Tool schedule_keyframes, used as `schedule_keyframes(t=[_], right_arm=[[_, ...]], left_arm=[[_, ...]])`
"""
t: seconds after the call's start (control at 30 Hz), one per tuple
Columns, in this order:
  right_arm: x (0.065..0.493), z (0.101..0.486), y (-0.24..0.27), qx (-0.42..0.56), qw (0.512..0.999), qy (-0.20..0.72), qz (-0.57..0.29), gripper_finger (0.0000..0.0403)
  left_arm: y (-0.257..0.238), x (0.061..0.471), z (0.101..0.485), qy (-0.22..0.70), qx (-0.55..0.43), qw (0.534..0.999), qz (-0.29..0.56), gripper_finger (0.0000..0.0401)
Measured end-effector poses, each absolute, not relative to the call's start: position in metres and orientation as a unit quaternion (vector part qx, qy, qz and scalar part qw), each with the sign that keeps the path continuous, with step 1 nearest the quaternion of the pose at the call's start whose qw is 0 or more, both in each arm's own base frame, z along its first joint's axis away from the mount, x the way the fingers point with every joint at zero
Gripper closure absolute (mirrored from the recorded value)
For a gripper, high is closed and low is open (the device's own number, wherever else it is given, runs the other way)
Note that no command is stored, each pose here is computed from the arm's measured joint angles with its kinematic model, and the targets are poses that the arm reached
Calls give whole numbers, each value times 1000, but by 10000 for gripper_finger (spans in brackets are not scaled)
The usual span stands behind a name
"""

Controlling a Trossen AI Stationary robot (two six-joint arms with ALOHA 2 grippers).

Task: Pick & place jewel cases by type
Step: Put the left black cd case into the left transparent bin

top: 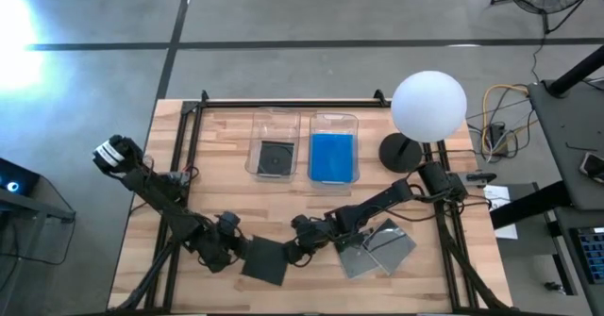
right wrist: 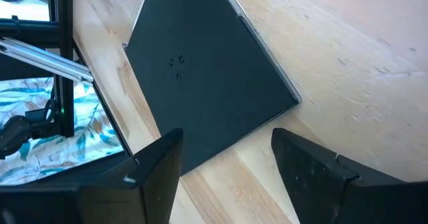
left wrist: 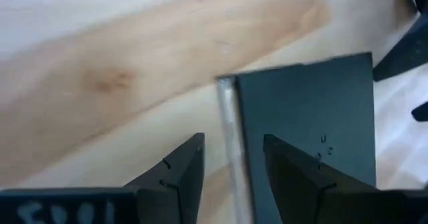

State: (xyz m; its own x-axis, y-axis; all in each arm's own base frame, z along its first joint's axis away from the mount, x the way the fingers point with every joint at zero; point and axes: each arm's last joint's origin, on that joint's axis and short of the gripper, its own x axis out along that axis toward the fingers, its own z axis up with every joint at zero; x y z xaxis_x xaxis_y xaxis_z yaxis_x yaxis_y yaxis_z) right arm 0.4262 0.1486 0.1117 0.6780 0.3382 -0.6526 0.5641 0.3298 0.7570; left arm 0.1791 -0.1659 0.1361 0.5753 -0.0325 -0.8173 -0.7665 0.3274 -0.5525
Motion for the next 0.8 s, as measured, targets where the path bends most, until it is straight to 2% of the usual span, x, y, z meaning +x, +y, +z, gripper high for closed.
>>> schedule_keyframes(t=[0.33,0.8], right_arm=[[425,111,149,572,712,400,-79,174],[422,110,149,520,738,428,-54,174]], left_arm=[[-179,194,123,379,-525,722,244,265],[-186,197,160,375,-532,753,101,265]])
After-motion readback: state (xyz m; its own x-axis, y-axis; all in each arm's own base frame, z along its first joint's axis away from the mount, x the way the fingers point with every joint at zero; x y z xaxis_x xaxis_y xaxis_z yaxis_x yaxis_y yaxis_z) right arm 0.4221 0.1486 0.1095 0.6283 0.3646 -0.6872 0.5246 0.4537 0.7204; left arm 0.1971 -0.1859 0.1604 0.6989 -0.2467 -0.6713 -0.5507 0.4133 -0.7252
